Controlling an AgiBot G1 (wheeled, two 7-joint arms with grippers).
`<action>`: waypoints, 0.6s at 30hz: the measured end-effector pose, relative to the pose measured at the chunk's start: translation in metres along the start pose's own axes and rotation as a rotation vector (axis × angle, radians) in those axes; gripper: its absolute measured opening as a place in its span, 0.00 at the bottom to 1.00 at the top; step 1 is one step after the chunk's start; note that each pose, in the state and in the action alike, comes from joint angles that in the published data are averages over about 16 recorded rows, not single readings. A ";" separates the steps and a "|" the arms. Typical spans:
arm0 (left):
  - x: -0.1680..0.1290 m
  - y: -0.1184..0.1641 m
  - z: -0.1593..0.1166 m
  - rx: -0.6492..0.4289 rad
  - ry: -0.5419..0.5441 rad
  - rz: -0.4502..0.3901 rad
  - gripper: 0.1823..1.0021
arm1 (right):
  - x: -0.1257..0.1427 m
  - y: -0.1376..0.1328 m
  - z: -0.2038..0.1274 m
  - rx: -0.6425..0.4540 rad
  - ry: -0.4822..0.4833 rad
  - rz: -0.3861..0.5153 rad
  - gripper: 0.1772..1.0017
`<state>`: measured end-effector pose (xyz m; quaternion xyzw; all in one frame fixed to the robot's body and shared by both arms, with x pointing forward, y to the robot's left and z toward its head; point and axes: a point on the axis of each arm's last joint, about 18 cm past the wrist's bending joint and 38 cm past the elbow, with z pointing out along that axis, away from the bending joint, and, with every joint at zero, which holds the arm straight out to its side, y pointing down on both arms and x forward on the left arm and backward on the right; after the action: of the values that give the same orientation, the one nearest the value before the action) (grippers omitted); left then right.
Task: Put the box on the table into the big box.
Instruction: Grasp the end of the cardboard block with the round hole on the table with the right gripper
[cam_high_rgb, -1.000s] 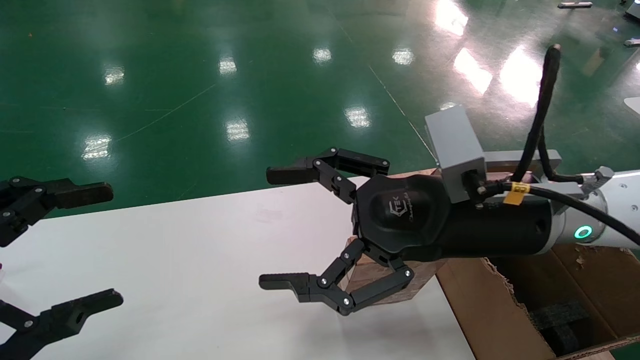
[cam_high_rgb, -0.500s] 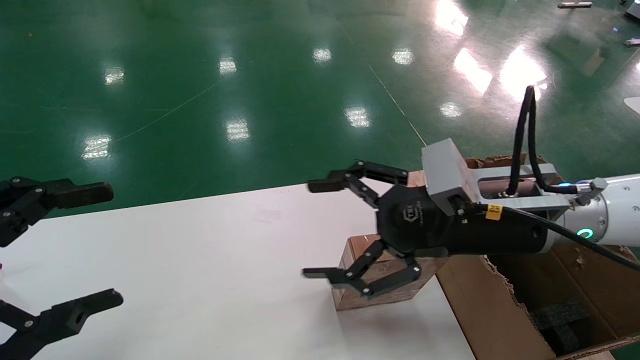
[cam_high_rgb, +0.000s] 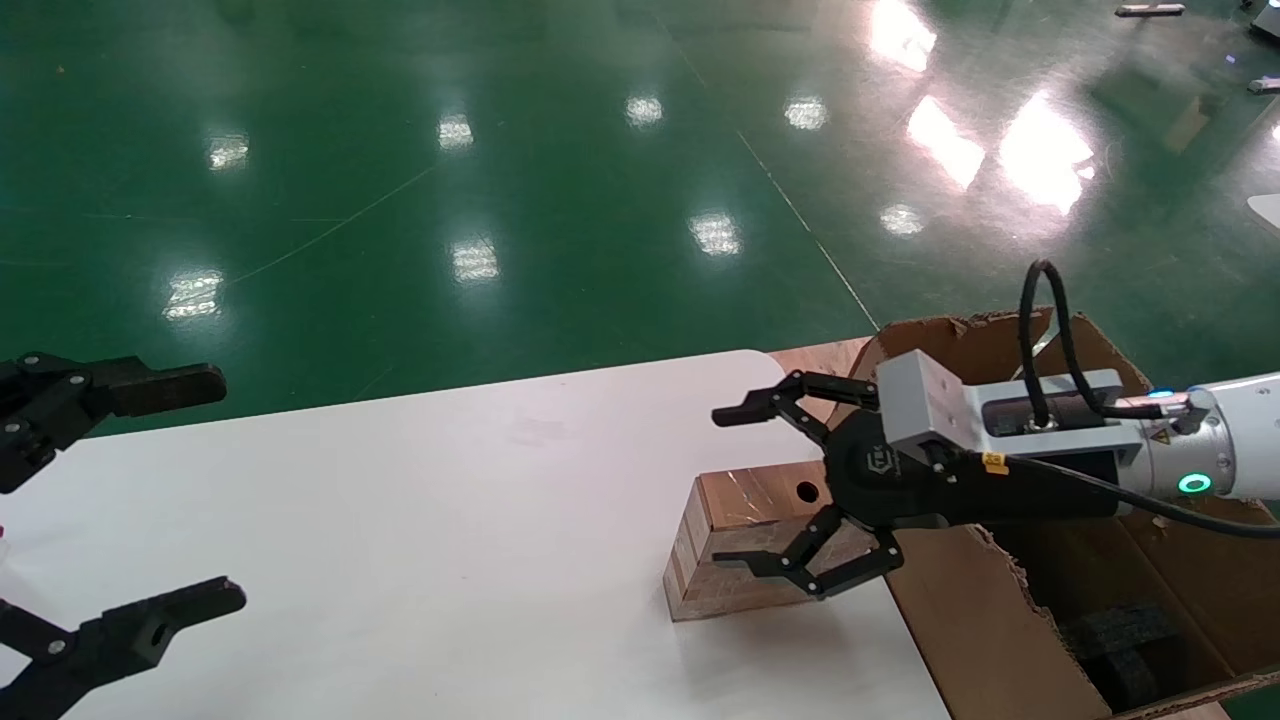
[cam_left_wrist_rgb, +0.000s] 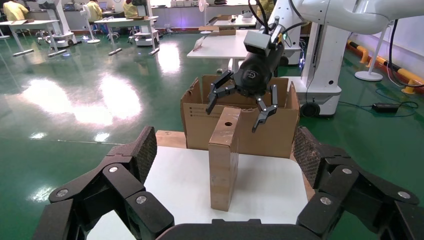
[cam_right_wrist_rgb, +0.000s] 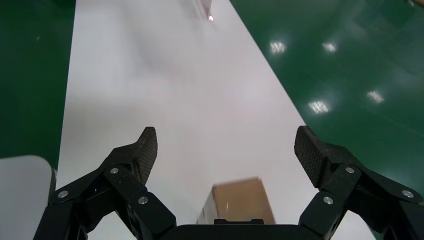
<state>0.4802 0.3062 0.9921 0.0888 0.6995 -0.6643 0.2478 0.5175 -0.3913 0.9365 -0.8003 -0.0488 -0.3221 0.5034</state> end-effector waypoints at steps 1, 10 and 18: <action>0.000 0.000 0.000 0.000 0.000 0.000 1.00 | 0.000 0.003 -0.001 -0.010 0.001 -0.001 1.00; 0.000 0.000 0.000 0.000 0.000 0.000 1.00 | 0.006 0.030 -0.007 -0.088 0.006 -0.001 1.00; 0.000 0.000 0.000 0.000 0.000 0.000 1.00 | 0.010 0.048 -0.012 -0.144 0.005 0.005 1.00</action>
<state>0.4802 0.3062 0.9921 0.0888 0.6995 -0.6643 0.2478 0.5393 -0.4271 0.9079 -0.8337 -0.0224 -0.3257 0.4454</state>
